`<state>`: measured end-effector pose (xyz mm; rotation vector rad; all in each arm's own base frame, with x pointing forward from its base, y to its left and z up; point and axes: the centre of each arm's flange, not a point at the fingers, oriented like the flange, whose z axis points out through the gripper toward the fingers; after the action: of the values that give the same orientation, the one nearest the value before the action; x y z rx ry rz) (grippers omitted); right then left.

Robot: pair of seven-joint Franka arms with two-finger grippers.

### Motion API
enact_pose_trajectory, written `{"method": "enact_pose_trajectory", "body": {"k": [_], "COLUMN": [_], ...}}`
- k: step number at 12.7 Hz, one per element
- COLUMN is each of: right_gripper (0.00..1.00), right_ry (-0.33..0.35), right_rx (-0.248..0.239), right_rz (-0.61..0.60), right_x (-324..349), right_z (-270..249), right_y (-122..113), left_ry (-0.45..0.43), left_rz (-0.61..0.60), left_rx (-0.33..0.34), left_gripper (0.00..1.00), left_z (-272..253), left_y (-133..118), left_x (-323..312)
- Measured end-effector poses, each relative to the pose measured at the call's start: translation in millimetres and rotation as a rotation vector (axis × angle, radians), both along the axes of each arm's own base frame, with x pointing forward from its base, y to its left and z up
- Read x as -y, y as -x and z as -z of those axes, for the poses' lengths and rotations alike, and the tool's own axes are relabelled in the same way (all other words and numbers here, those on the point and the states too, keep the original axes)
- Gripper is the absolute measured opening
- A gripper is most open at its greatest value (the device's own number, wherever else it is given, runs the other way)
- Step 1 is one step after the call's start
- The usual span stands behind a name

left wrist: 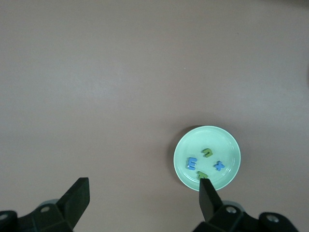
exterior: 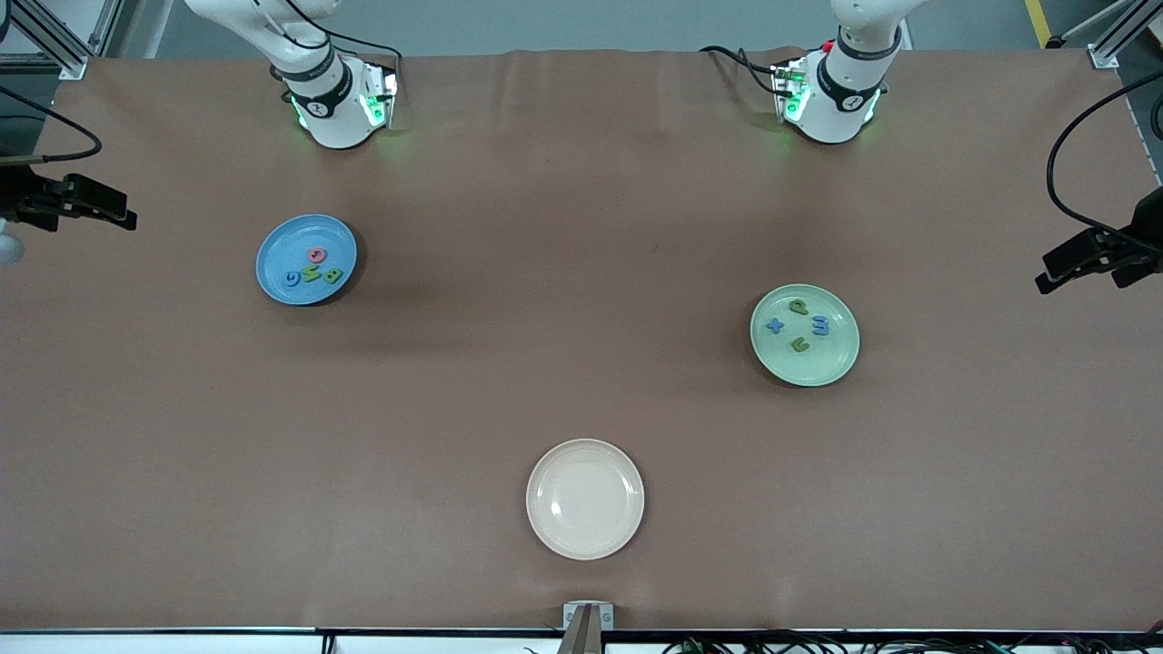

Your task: Sort uppercase to blue plate, lowercase to green plate

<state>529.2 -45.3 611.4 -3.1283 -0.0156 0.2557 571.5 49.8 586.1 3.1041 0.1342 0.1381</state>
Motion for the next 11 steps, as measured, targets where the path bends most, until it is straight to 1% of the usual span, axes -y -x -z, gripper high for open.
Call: {"method": "enact_pose_trajectory", "body": {"k": [3, 5, 11], "right_gripper": [1.00, 1.00, 1.00], "right_ry": [-0.015, -0.025, -0.033], "right_rx": [0.015, 0.030, 0.079], "right_rz": [-0.001, -0.001, -0.001], "right_x": [-2, -2, -3], "right_z": [-5, -12, -28], "right_y": [18, 26, 33], "left_ry": [-0.002, -0.002, -0.002], "left_rz": [0.002, 0.001, -0.006], "left_rx": [-0.001, -0.001, 0.000], "left_gripper": [1.00, 1.00, 1.00], "left_z": [0, 0, 0], "left_y": [0, 0, 0], "left_x": [2, 1, -2]}}
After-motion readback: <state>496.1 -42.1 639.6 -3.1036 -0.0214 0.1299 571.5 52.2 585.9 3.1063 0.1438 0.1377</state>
